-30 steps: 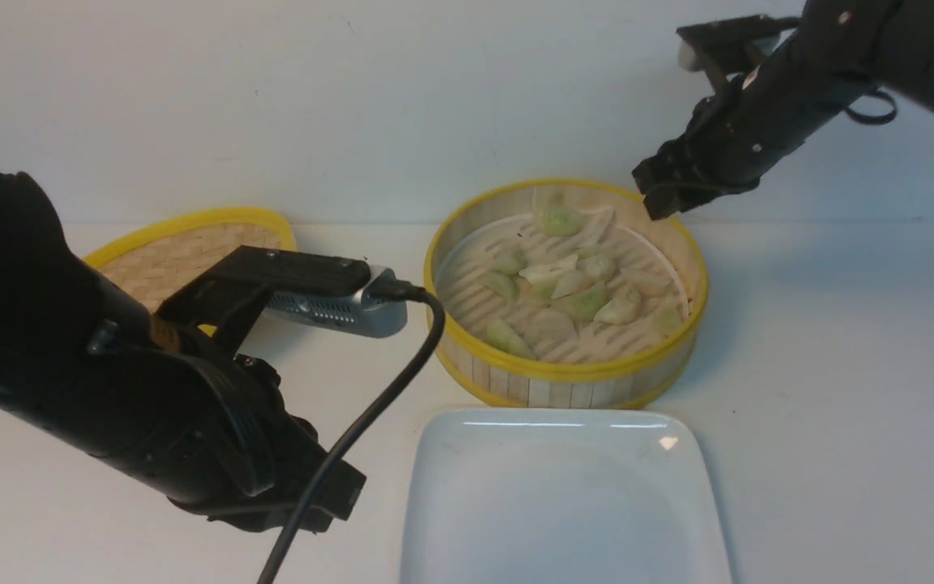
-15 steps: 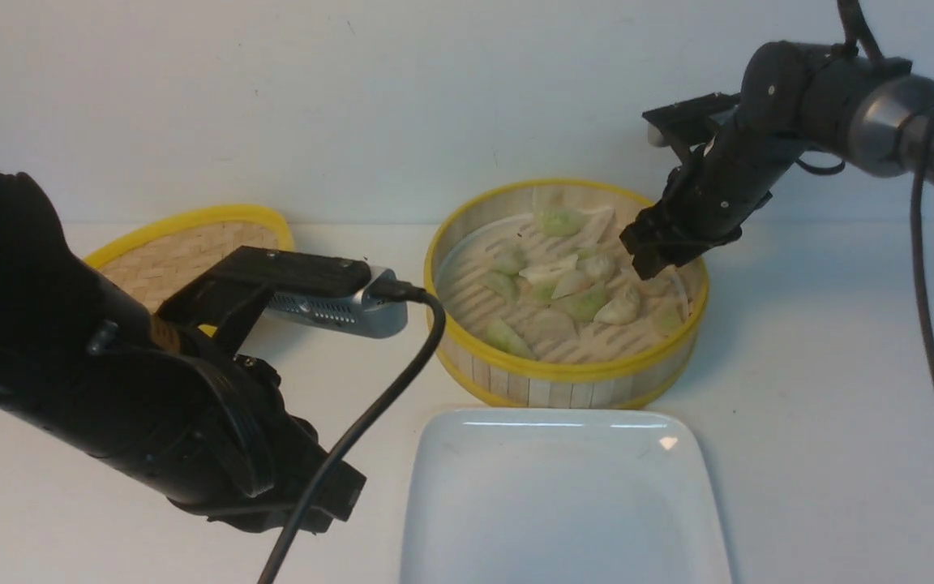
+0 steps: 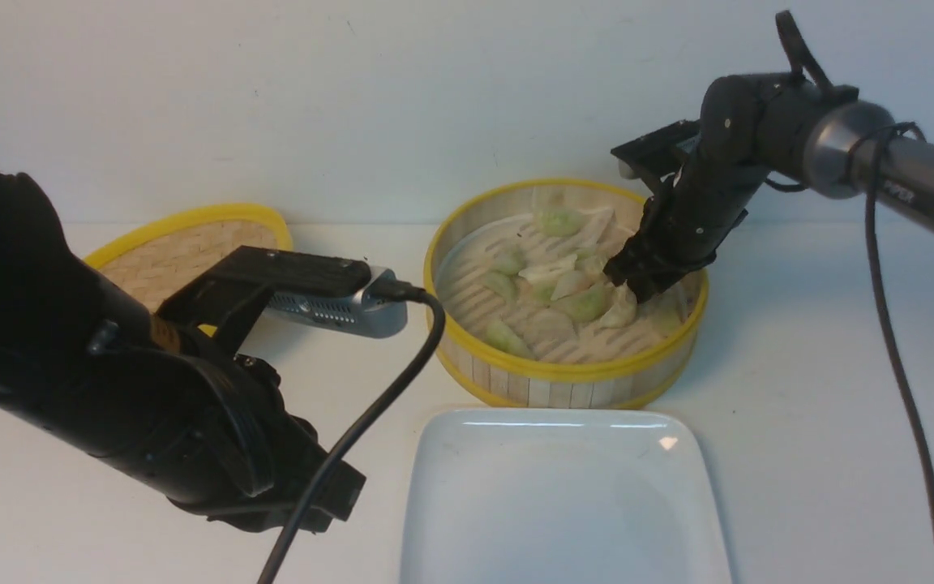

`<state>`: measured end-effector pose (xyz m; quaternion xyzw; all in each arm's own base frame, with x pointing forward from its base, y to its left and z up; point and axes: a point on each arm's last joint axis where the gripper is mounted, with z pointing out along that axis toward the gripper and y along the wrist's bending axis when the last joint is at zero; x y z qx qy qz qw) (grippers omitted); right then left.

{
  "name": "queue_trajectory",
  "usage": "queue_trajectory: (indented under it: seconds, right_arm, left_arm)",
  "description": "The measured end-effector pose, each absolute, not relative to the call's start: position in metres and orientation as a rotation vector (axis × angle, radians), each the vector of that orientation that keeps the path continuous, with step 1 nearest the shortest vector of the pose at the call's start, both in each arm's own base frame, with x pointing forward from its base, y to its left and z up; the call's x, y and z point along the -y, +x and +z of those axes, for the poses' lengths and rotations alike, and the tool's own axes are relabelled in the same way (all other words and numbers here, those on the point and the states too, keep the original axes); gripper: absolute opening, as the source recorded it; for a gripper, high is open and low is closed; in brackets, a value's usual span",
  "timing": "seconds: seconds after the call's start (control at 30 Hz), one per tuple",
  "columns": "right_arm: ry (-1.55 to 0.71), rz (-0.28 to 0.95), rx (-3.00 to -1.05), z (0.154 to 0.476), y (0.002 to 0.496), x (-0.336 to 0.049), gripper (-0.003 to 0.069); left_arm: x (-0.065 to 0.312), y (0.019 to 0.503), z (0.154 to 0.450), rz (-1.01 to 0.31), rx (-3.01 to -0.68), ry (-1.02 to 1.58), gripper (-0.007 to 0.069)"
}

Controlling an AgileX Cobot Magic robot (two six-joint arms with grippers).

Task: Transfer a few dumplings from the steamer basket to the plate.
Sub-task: Use the right arm to grab a dumpling from inside the steamer, then use the right arm to put the dumpling into the plate

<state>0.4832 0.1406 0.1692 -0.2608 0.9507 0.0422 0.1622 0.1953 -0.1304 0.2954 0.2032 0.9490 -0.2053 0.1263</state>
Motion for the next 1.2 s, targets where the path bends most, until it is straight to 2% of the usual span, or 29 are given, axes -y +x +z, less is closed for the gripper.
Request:
queue_trajectory:
  seconds: [0.17,0.3,0.4,0.47,0.53,0.6,0.73,0.8,0.9,1.03,1.2]
  right_arm:
    - [-0.749,0.127,-2.729,0.187,0.484,-0.141,0.0171]
    - [-0.679,0.139,-2.607,0.254,0.484,-0.142,0.0171]
    - [-0.637,0.168,-2.527,0.297,0.472,-0.14,0.0171]
    - [-0.592,0.224,-2.474,0.336,0.45,-0.137,0.0171]
    - [-0.572,0.292,-2.471,0.356,0.424,-0.136,0.0171]
    - [-0.604,0.352,-2.499,0.361,0.391,-0.139,0.0171]
    - [-0.743,0.435,-2.643,0.331,0.32,-0.156,0.0171]
    - [-0.798,0.453,-2.691,0.317,0.303,-0.164,0.0171]
    - [-0.89,0.45,-2.813,0.256,0.262,-0.181,0.0171]
    - [-0.88,0.418,-2.873,0.206,0.24,-0.193,0.0171]
    - [-0.858,0.392,-2.912,0.179,0.241,-0.201,0.0184]
  left_arm:
    - [0.13,0.196,0.295,-0.596,-2.758,0.602,-0.0006]
    - [0.131,0.196,0.296,-0.596,-2.749,0.599,-0.0006]
    - [0.131,0.197,0.297,-0.596,-2.742,0.598,-0.0006]
    - [0.131,0.198,0.3,-0.597,-2.728,0.597,-0.0006]
    - [0.132,0.2,0.303,-0.599,-2.714,0.595,-0.0006]
    - [0.133,0.202,0.307,-0.601,-2.69,0.591,-0.0006]
    - [0.135,0.207,0.312,-0.6,-2.637,0.58,-0.0006]
    - [0.135,0.209,0.312,-0.599,-2.629,0.576,-0.0006]
    - [0.138,0.214,0.308,-0.593,-2.633,0.577,-0.0006]
    - [0.143,0.227,0.307,-0.572,-2.648,0.597,-0.0006]
    - [0.156,0.259,0.32,-0.512,-2.644,0.656,-0.0006]
